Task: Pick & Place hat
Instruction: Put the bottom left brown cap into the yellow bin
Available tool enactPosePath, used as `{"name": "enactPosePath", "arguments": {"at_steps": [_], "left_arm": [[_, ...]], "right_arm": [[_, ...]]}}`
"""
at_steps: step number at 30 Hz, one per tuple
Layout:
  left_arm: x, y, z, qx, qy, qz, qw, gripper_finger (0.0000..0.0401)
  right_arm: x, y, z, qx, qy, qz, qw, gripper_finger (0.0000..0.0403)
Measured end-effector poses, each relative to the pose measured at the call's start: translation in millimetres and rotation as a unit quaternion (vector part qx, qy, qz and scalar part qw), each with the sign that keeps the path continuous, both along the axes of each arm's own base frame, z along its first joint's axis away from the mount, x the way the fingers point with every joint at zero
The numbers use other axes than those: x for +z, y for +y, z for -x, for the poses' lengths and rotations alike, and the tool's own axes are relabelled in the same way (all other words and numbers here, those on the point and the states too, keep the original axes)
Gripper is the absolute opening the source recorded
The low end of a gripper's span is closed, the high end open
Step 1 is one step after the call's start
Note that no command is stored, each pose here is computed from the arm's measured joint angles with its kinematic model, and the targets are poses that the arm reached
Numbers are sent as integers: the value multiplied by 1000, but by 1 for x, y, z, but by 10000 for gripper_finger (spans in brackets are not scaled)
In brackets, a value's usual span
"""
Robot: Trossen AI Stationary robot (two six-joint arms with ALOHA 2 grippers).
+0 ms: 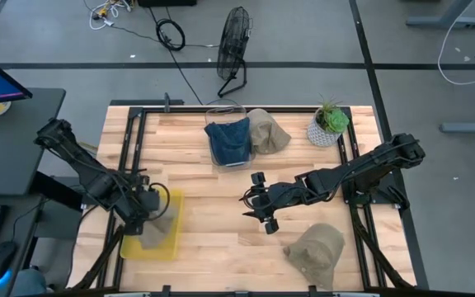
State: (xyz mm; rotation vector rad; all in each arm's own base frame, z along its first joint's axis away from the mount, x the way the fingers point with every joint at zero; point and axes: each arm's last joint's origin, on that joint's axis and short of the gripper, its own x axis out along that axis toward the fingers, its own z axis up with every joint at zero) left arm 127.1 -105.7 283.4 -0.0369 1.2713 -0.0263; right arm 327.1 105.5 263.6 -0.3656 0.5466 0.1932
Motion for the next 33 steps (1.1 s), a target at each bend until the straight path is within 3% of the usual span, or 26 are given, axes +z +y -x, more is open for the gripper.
{"name": "enactPosePath", "arguments": {"at_steps": [3,6,9,11,16,23,33], "left_arm": [[0,0,-3,-57,-22,-40,997,3],[-5,-5,-8,-174,-14,-81,981,3],[-13,-12,-12,-271,28,-77,959,3],[-20,-18,-17,-302,51,-72,949,3],[-35,-32,-33,-283,55,-66,955,4],[-57,-44,-47,-148,97,-56,983,17],[-83,-51,-57,-121,153,-88,977,25]], "right_arm": [[0,0,0,0,0,0,1000,213],[0,0,0,0,0,0,1000,213],[0,0,0,0,0,0,1000,213],[0,0,0,0,0,-1,1000,213],[0,0,0,0,0,0,1000,213],[0,0,0,0,0,0,1000,213],[0,0,0,-1,1,-1,1000,213]]}}
